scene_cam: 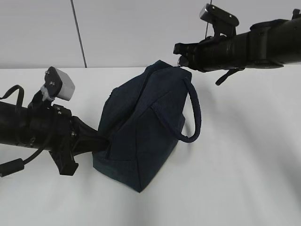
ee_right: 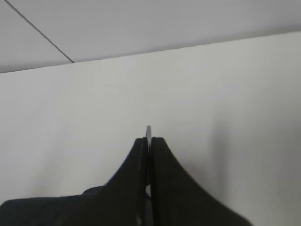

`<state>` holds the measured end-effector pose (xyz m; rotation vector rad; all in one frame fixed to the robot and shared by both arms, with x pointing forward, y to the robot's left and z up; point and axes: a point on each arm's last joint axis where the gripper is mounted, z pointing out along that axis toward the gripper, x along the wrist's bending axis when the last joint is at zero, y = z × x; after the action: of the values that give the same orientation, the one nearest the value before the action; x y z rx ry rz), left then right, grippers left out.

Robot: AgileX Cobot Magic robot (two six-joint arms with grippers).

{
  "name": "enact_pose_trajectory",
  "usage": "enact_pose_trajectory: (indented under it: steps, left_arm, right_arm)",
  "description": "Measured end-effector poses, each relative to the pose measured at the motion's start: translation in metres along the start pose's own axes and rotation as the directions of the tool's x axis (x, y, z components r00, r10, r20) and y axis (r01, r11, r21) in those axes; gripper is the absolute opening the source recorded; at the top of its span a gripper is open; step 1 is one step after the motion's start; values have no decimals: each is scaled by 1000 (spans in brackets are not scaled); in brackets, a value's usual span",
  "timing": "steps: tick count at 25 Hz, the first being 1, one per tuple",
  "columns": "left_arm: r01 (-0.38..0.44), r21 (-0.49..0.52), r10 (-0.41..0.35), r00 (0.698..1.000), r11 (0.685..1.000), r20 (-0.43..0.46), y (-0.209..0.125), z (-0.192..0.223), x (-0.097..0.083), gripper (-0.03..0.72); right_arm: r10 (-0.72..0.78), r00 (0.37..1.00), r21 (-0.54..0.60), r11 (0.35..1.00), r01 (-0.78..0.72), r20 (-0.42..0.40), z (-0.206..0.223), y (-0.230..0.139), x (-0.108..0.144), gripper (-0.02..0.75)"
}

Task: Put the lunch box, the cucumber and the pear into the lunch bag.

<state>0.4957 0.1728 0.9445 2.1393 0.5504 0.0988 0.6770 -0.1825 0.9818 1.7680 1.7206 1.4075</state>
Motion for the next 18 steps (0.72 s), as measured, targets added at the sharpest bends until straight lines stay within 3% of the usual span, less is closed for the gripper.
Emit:
enact_pose_trajectory:
  steps: [5,10,13,16,18]
  left_arm:
    - [-1,2,1,1000,1000,-4,0,0,0,5]
    - [12,-5,-12,1000,1000,-12,0,0,1,14]
    - [33,-10,-33,999,999,-23,1,0,2,121]
    - [61,-8,-62,998,998,-34,1,-1,3,303]
    - [73,-13,-73,996,997,-42,4,-5,1,386]
  right_arm:
    - [69,998,38,997,-69,13,12,-13,-10,0]
    - [86,996,45,995,-85,-26,12,-12,-9,21]
    - [37,998,45,998,-34,-54,9,-8,-7,197]
    - [-33,997,19,999,34,-72,-1,2,-1,471]
    - [-85,993,-7,996,85,-86,-11,12,5,556]
